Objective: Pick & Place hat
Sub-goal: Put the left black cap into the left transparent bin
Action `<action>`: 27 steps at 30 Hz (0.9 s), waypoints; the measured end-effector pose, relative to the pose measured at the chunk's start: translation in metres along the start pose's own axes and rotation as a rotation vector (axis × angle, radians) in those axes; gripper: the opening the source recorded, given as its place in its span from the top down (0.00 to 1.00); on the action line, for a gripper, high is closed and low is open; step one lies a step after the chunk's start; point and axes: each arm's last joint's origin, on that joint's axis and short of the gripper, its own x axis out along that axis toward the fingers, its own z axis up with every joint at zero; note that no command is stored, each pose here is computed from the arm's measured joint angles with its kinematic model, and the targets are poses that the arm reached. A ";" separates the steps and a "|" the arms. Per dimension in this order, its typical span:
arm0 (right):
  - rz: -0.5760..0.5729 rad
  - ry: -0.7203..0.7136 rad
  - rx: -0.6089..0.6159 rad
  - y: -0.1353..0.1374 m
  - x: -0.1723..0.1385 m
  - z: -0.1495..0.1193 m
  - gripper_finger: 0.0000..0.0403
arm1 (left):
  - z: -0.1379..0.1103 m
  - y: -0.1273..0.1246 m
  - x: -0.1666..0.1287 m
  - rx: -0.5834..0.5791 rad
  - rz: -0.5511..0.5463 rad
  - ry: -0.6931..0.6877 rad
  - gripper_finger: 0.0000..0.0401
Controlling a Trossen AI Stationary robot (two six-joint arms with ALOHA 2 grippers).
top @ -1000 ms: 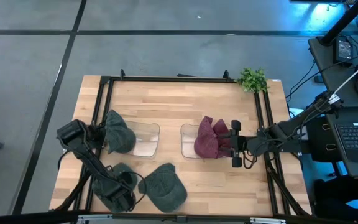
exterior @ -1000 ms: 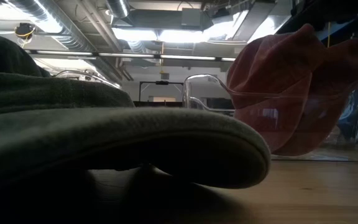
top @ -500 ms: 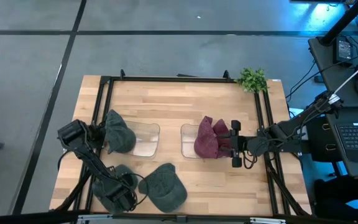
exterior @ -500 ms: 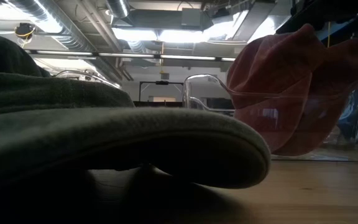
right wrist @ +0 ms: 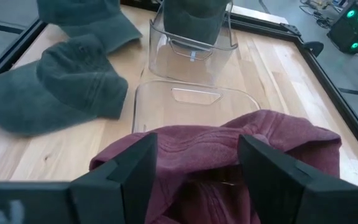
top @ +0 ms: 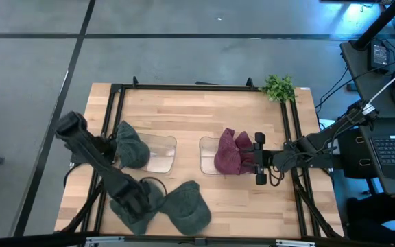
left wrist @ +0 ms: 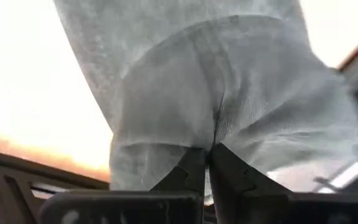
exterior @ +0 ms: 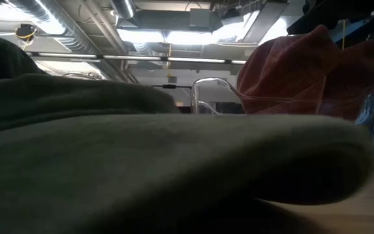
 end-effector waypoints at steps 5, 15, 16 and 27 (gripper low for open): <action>0.000 0.001 -0.004 0.000 0.000 0.000 0.45 | -0.002 0.010 -0.041 -0.028 -0.167 -0.095 0.99; 0.001 -0.012 -0.018 0.000 0.000 0.001 0.45 | 0.004 0.029 -0.104 0.139 -0.439 -0.433 0.99; 0.001 -0.013 -0.018 0.000 0.000 0.001 0.45 | 0.007 0.030 -0.110 0.177 -0.467 -0.470 0.99; 0.006 -0.080 0.026 0.001 0.000 0.009 0.45 | 0.041 0.044 -0.141 0.634 -0.447 -0.771 0.99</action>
